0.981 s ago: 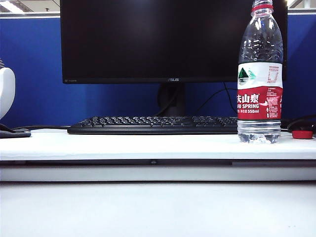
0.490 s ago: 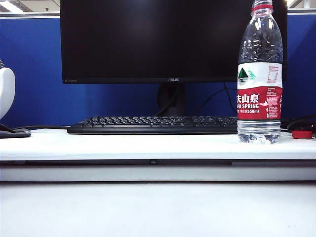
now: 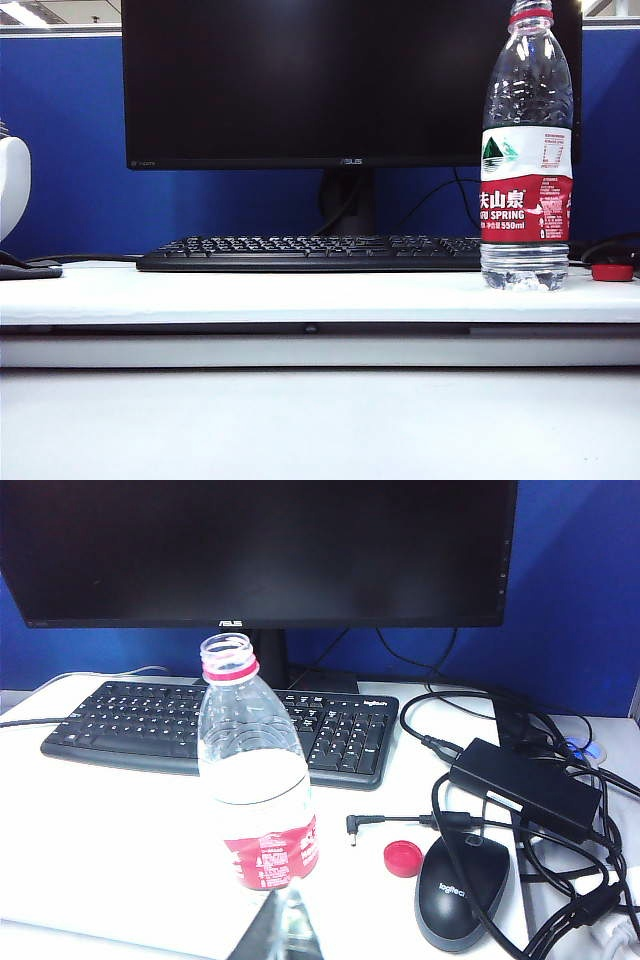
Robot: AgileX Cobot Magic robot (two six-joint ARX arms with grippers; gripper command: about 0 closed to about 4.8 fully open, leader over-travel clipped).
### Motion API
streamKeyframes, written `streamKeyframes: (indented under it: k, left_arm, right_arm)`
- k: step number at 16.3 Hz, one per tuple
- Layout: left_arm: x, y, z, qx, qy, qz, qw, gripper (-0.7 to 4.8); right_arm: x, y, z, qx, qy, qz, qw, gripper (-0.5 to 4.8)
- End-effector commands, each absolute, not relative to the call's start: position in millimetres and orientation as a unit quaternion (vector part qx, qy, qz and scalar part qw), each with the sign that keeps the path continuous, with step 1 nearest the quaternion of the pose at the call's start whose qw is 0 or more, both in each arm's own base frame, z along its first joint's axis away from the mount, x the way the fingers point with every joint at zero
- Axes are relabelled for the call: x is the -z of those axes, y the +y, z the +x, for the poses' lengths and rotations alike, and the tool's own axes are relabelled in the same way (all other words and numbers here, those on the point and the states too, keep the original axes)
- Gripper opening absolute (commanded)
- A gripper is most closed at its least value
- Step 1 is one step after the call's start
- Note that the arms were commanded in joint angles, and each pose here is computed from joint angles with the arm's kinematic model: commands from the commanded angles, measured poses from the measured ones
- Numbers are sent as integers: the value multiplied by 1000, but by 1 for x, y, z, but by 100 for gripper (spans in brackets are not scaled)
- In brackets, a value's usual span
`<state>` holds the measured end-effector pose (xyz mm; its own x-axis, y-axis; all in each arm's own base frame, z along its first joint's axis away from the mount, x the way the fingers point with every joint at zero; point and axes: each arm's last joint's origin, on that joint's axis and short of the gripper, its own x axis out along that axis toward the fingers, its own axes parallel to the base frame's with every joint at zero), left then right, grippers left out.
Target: Unscrew the cap from the plastic bottle on the table.
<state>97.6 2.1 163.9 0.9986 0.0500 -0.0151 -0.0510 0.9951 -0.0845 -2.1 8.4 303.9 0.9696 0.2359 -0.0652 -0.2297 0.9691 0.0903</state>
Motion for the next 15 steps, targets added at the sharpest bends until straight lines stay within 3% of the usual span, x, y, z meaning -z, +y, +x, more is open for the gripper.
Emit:
streamKeyframes:
  k: [1,5,15]
  left_arm:
    - [-166,2,97,-23,-4,-28,999,-5]
    - [-166,-1,97,20,-4,-7,1000,-5]
    - [-167,0,97,20,-6,0,1000,-5]
  right_arm:
    - [-307,8,-3,-118,28,41,992,-2]
    - [-307,8,-3,-118,28,41,992,-2]
    - [-307,8,-3,-118,28,41,992,-2]
